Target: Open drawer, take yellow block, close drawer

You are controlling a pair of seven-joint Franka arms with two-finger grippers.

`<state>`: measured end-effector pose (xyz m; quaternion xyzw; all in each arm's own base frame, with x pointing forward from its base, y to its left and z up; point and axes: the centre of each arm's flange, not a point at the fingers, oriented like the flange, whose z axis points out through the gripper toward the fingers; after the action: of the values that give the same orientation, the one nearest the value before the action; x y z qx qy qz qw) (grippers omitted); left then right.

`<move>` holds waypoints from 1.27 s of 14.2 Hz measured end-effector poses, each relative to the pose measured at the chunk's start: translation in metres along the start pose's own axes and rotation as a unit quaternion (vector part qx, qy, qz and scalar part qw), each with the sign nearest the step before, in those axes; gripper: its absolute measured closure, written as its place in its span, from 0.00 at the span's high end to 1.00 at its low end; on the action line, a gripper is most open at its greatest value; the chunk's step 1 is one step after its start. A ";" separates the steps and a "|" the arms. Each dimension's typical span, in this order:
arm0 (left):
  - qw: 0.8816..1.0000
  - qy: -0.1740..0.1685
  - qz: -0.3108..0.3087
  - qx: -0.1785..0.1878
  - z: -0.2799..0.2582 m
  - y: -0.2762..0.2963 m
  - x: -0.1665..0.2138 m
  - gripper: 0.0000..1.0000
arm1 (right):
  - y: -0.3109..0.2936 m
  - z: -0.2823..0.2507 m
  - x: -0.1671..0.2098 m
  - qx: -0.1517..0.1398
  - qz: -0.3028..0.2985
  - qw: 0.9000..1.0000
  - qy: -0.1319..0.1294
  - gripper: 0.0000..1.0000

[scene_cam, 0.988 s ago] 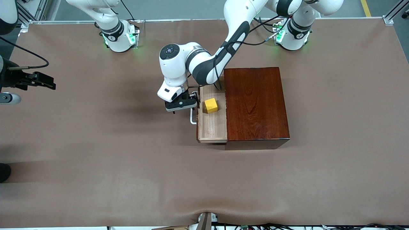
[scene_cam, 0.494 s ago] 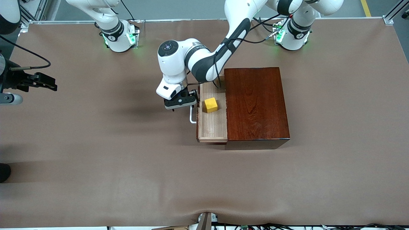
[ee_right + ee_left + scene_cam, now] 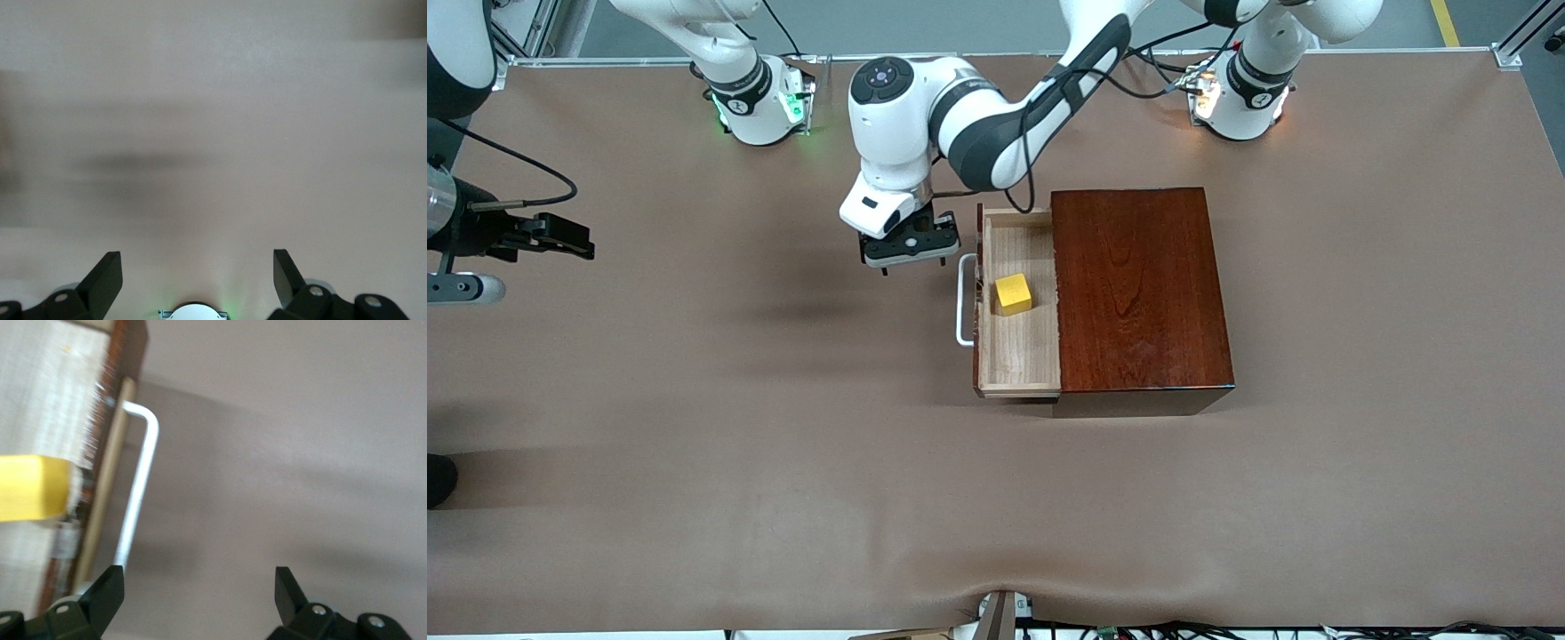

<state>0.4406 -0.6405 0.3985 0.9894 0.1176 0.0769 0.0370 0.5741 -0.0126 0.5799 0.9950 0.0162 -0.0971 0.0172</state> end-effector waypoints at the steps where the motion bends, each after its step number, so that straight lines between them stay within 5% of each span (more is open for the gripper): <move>1: 1.000 0.000 -0.001 0.001 -0.023 -0.009 0.016 1.00 | 0.002 0.003 0.002 0.000 0.002 1.000 -0.003 1.00; 8: 1.000 -0.010 -0.009 0.022 -0.183 -0.139 0.152 1.00 | 0.012 0.011 0.006 0.009 0.052 0.999 -0.011 1.00; 14: 0.998 -0.037 0.018 0.053 -0.217 -0.238 0.224 1.00 | -0.047 0.013 0.005 0.031 0.151 0.988 -0.030 1.00; 18: 0.994 -0.061 0.057 0.065 -0.231 -0.310 0.264 1.00 | -0.114 0.022 0.003 0.015 0.213 0.976 -0.045 1.00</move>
<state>0.5866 -0.2637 0.6358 0.9976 0.0630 0.0104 -0.0248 0.5692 0.1008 0.5544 0.9704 -0.1983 -0.1358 0.0234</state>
